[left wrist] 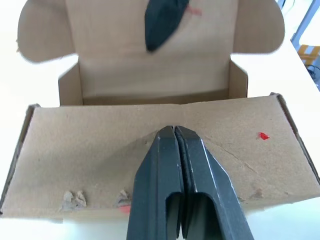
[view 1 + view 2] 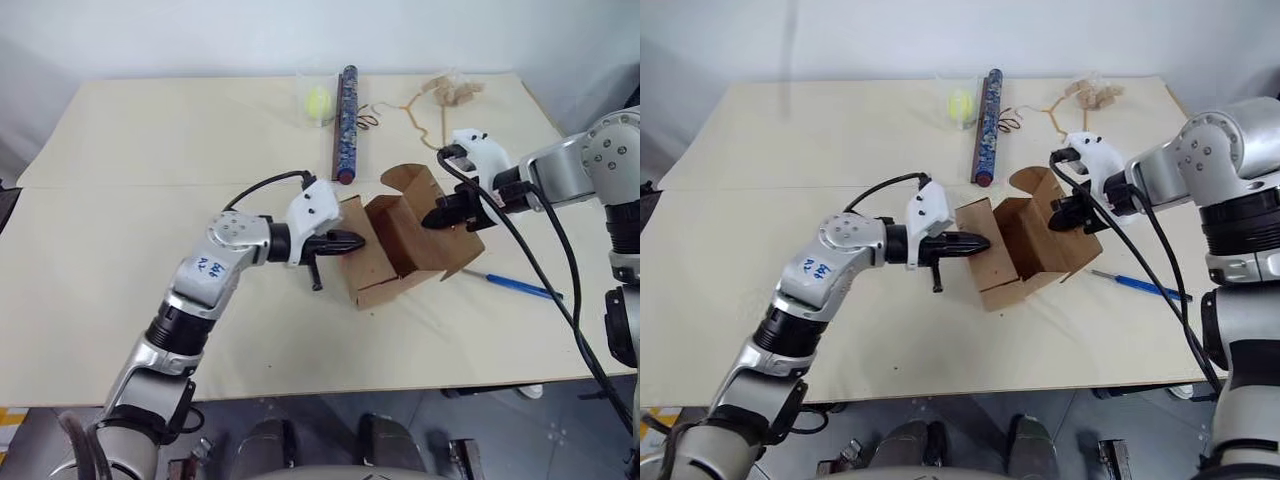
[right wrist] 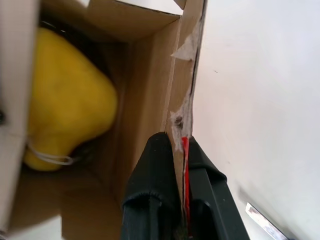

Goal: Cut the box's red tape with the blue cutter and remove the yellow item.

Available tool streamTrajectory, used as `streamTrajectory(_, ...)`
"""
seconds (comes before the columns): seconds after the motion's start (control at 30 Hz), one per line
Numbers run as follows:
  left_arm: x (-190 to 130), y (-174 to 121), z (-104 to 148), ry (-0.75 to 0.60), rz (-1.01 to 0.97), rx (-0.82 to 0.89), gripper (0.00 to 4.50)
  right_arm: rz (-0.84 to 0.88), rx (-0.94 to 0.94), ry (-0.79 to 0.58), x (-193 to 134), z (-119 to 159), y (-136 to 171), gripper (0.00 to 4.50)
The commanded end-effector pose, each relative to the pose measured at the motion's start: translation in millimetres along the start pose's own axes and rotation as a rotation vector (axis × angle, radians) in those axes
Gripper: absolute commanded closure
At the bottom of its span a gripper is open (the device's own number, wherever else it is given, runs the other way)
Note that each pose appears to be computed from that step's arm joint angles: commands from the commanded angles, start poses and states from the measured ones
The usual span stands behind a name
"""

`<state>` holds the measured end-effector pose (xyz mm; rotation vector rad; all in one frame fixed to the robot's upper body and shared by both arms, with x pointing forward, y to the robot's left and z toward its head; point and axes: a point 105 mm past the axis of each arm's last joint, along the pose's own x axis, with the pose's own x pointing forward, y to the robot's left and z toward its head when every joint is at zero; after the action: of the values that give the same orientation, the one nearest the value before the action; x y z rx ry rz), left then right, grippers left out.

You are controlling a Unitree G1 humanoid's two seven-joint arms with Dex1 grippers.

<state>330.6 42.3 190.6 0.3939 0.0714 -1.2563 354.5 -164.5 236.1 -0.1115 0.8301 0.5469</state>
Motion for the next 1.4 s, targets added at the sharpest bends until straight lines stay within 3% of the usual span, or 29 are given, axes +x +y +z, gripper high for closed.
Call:
streamTrajectory(0.03,-9,2,-24,0.077,0.026,-0.08,4.49,0.012,-0.026,-0.043,-13,10,5,4.5)
streamTrajectory(1.07,-41,5,-36,0.034,0.229,-0.238,4.49,0.039,-0.04,-0.01,9,-7,12,4.5)
streamTrajectory(1.1,-41,3,-37,0.038,0.221,-0.258,4.31,0.039,-0.036,-0.014,9,-7,12,4.5)
streamTrajectory(1.2,-45,1,-45,0.063,0.222,-0.286,3.64,0.043,-0.033,-0.025,9,-8,12,3.8)
streamTrajectory(1.4,-63,-1,-61,0.109,0.239,-0.306,1.88,0.036,-0.005,-0.101,0,-9,4,1.8)
